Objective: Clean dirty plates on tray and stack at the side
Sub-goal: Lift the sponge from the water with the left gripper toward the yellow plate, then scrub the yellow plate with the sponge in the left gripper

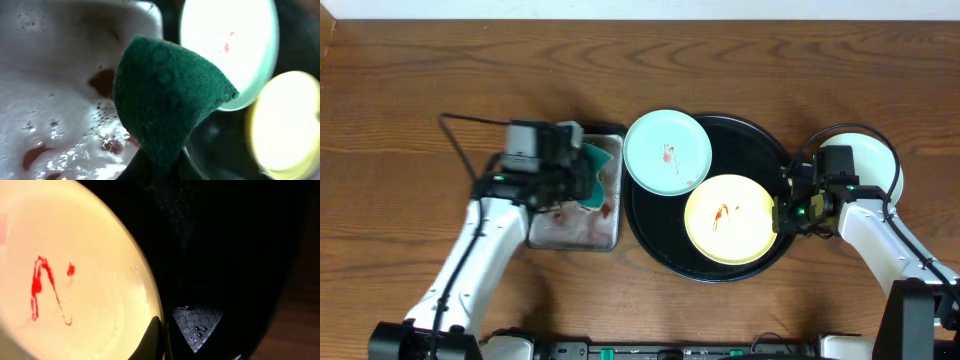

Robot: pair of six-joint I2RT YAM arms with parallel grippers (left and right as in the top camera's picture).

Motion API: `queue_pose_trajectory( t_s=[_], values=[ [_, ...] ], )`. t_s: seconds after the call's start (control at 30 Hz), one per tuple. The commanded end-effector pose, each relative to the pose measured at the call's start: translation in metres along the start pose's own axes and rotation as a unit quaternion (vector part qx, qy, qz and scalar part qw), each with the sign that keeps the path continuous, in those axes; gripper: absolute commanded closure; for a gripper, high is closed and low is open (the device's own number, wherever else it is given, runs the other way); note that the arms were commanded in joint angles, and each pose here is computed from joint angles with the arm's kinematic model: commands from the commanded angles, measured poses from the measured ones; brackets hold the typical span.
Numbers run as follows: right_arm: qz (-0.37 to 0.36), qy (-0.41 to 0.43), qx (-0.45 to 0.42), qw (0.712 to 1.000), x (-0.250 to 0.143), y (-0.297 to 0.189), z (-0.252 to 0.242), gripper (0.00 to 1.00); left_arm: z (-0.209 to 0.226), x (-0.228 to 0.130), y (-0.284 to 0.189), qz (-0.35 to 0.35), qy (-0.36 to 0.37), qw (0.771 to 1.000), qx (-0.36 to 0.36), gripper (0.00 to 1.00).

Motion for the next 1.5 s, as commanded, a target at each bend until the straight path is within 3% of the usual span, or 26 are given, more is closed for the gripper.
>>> queue_pose_trajectory(
  t_s=[0.0,0.43,0.63,0.8,1.17,1.37,1.47],
  values=[
    [0.001,-0.004,0.009,1.0,0.0,0.002,0.005,0.99,-0.002,-0.003,0.005,-0.031,0.031,0.994,0.102,0.93],
    [0.003,-0.004,0.01,1.0,-0.001,0.002,0.006,0.99,-0.126,-0.021,0.02,0.015,0.096,0.995,-0.025,0.93],
    [0.005,-0.003,0.01,1.0,-0.002,0.002,0.006,0.99,-0.189,-0.029,0.059,0.097,0.116,0.984,-0.095,0.93],
    [0.01,-0.002,0.01,1.0,-0.003,0.002,0.006,0.99,-0.212,-0.057,0.096,0.133,0.116,0.979,-0.102,0.93],
    [0.012,-0.002,0.011,1.0,-0.004,0.002,0.006,0.99,-0.216,-0.108,0.16,0.178,0.143,0.971,-0.078,0.93],
    [0.013,-0.002,0.01,1.0,-0.004,0.002,0.006,0.99,-0.17,-0.098,0.167,0.146,0.142,0.976,0.07,0.92],
    [0.013,-0.001,0.011,1.0,-0.004,0.002,0.006,0.99,-0.155,-0.09,0.162,0.146,0.142,0.973,0.104,0.92]
  ],
)
Point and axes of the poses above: each gripper's point midway between its finger pads, its own y axis out along the fingers, its own z axis along the line the jaws close on, x = y × z, the point moved 7 cm from there along -y, back along the fingers, and after that the axes turned 8 degrees about -y, right-handed, at the moved point
